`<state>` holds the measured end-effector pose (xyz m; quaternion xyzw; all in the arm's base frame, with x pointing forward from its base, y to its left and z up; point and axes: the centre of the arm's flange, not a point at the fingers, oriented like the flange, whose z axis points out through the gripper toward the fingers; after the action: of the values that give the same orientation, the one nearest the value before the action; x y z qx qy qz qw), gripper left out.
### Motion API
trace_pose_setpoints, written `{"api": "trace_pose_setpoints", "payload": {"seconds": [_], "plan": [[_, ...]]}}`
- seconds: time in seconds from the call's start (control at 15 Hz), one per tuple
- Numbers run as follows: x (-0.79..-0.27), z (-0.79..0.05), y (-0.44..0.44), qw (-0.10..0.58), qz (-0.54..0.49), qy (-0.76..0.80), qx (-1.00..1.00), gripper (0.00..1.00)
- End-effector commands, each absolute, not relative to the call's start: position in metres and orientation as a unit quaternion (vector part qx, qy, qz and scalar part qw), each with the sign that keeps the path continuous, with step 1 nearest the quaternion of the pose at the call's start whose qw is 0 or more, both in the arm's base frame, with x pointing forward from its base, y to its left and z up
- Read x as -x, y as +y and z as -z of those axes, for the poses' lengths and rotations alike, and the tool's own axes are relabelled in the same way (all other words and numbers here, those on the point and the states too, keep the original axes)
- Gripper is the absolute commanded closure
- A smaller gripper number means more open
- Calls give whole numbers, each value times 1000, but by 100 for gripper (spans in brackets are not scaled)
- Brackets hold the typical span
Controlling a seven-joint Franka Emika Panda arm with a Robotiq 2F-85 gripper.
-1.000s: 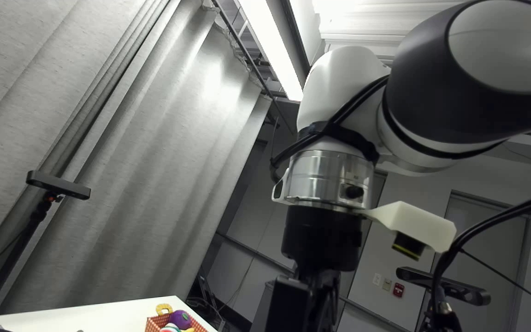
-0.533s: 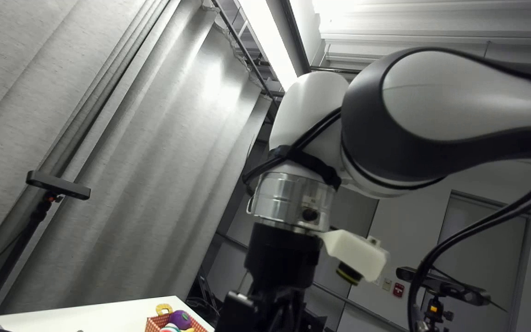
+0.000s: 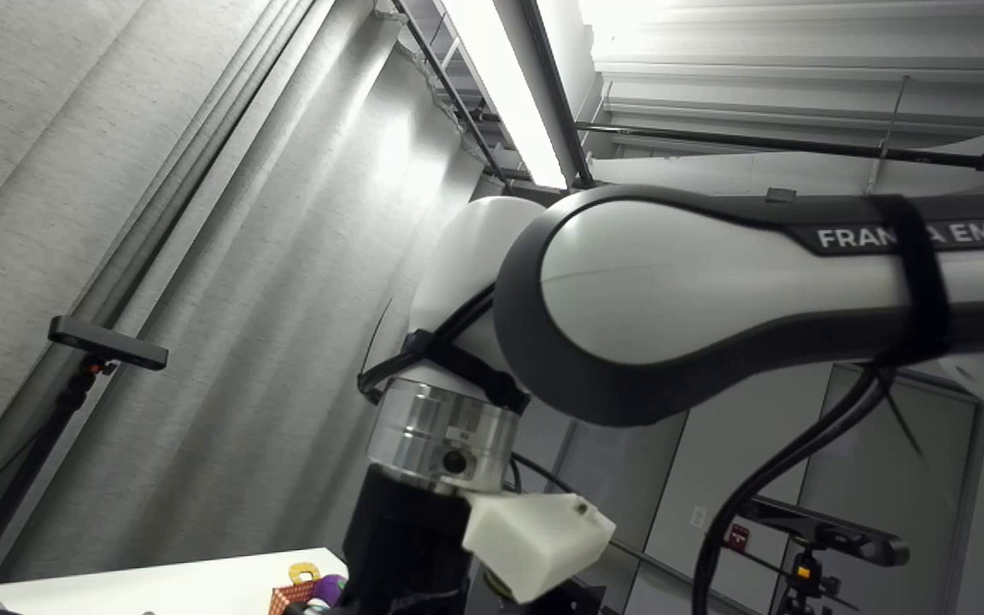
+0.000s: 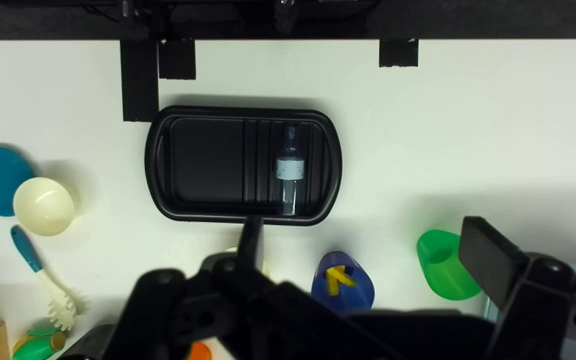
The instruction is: Pick up the blue cup and pour its contents in the white bowl
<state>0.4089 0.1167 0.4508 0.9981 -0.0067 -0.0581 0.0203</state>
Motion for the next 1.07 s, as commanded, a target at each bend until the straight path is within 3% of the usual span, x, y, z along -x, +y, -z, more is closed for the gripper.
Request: {"api": "trace_pose_setpoints", "payload": {"seconds": [0.0, 1.0], "plan": [[-427, -428, 132, 9, 58, 11, -998, 0], [-438, -389, 150, 26, 71, -9, -997, 0]]}}
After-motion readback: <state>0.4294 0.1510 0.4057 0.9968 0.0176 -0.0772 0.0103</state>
